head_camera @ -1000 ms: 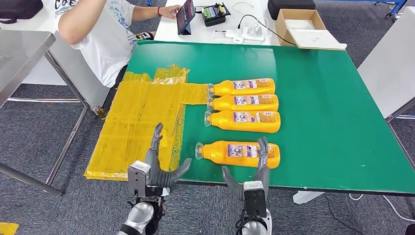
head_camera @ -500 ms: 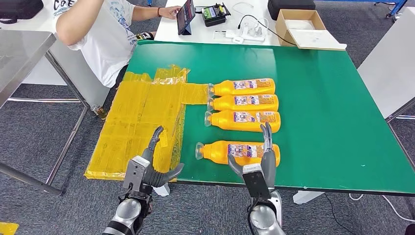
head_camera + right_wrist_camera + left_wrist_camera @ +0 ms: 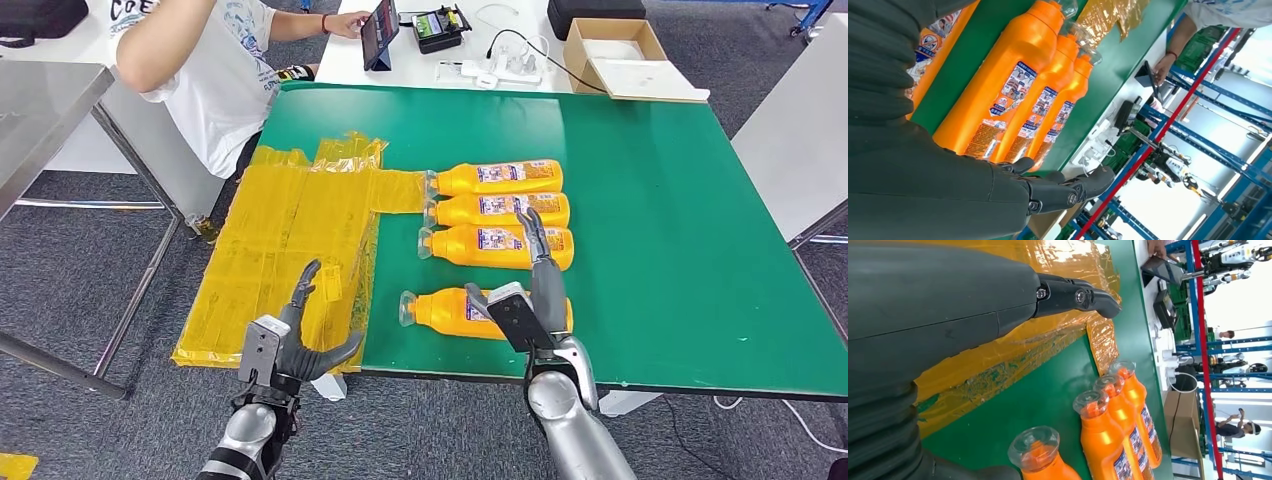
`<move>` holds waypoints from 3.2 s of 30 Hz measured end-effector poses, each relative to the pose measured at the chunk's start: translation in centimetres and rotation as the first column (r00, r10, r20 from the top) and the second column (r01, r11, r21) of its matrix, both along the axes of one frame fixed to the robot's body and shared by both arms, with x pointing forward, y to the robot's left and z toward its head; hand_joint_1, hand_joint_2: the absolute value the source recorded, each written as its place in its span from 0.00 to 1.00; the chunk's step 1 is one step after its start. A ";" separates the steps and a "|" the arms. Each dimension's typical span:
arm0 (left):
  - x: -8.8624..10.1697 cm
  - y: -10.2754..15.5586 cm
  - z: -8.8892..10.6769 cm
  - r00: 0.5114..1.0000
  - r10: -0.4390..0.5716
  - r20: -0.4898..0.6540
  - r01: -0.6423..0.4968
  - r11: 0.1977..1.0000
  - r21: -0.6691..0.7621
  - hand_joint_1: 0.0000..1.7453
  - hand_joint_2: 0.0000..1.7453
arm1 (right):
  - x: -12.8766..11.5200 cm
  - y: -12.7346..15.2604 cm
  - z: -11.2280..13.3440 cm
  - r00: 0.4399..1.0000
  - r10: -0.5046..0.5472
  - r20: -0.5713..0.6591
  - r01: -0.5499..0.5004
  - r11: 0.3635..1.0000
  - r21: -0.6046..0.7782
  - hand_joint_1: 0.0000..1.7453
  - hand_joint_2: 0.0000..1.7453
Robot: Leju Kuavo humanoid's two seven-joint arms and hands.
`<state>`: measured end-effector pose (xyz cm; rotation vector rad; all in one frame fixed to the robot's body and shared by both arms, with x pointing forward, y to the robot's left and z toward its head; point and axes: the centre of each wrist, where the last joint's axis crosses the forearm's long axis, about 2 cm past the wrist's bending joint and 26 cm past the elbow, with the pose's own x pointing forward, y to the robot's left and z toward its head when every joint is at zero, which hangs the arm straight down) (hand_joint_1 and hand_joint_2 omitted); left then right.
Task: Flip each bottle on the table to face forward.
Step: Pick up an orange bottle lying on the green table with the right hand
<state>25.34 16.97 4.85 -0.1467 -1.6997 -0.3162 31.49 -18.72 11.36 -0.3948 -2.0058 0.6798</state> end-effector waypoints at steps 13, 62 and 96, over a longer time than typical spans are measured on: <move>1.0 0.9 -0.6 0.999 0.000 -0.041 -0.006 0.990 -0.141 0.00 1.00 | 4.2 1.5 1.8 0.952 0.210 -0.222 -0.257 0.943 -0.213 0.00 1.00; 2.9 4.0 -1.5 0.980 0.195 -0.052 -0.201 0.955 -0.219 0.00 1.00 | 0.6 -4.5 -2.6 0.962 0.088 -0.260 -0.195 0.884 -0.425 0.00 1.00; 2.3 4.0 -1.9 0.978 0.192 -0.081 -0.206 0.951 -0.229 0.00 1.00 | 1.7 -6.2 -4.3 0.921 -0.030 -0.389 -0.187 0.840 -0.510 0.00 1.00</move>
